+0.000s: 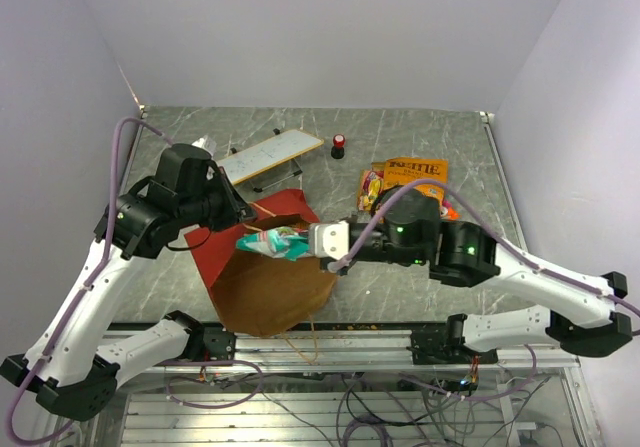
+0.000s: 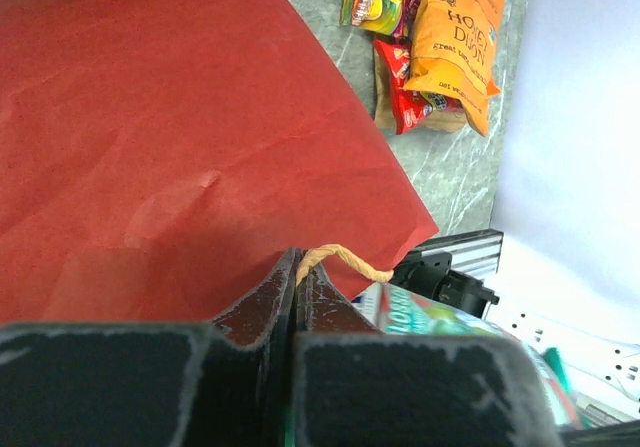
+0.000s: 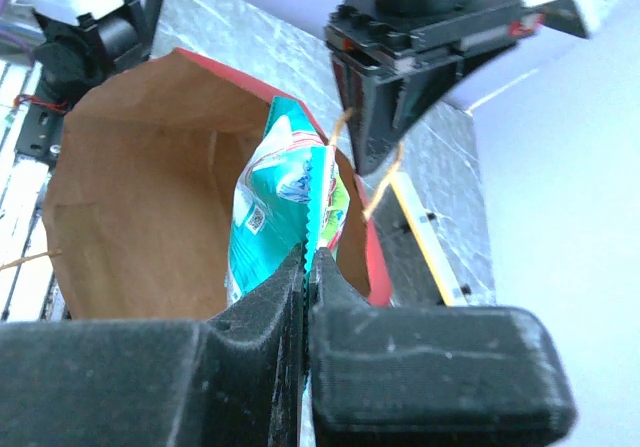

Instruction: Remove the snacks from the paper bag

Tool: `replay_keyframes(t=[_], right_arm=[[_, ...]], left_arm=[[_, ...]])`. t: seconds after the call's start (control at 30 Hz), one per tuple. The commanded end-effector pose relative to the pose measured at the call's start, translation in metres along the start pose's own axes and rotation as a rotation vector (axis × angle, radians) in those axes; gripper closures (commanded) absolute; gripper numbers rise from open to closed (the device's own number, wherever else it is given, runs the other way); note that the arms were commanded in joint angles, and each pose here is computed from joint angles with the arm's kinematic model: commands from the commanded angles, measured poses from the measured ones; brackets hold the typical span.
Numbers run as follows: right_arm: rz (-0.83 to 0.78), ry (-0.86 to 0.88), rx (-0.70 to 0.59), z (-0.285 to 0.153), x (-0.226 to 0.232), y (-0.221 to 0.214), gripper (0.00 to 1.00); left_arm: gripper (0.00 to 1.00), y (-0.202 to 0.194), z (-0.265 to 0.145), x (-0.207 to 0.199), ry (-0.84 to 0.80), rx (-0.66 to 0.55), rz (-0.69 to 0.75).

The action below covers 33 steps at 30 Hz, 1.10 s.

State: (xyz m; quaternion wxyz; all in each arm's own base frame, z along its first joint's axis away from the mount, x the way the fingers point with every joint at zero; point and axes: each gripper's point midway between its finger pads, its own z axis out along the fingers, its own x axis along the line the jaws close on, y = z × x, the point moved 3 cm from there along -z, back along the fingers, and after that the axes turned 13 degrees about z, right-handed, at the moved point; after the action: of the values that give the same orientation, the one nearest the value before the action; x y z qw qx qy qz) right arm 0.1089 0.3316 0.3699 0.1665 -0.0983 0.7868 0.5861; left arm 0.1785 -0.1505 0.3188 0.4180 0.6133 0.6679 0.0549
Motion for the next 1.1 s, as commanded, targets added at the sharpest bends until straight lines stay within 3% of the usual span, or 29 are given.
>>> replay_keyframes(t=[0.0, 0.37, 0.57, 0.9, 1.07], right_arm=[[-0.006, -0.163, -0.011, -0.041, -0.025, 0.020, 1.00], [-0.097, -0.558, 0.106, -0.142, -0.071, 0.012, 1.00], [-0.184, -0.778, 0.320, -0.155, -0.090, -0.027, 1.00], [-0.181, -0.752, 0.570, -0.148, -0.161, -0.133, 1.00], [-0.201, -0.717, 0.657, -0.160, -0.203, -0.152, 1.00]], left_arm=[[0.93, 0.015, -0.003, -0.006, -0.019, -0.056, 0.027], [0.93, 0.017, 0.006, -0.004, 0.000, -0.046, 0.053], [0.93, 0.013, 0.010, -0.005, -0.007, -0.021, 0.040], [0.93, 0.002, 0.019, -0.008, -0.045, 0.038, 0.021], [0.93, -0.004, 0.017, -0.004, -0.035, 0.054, 0.018]])
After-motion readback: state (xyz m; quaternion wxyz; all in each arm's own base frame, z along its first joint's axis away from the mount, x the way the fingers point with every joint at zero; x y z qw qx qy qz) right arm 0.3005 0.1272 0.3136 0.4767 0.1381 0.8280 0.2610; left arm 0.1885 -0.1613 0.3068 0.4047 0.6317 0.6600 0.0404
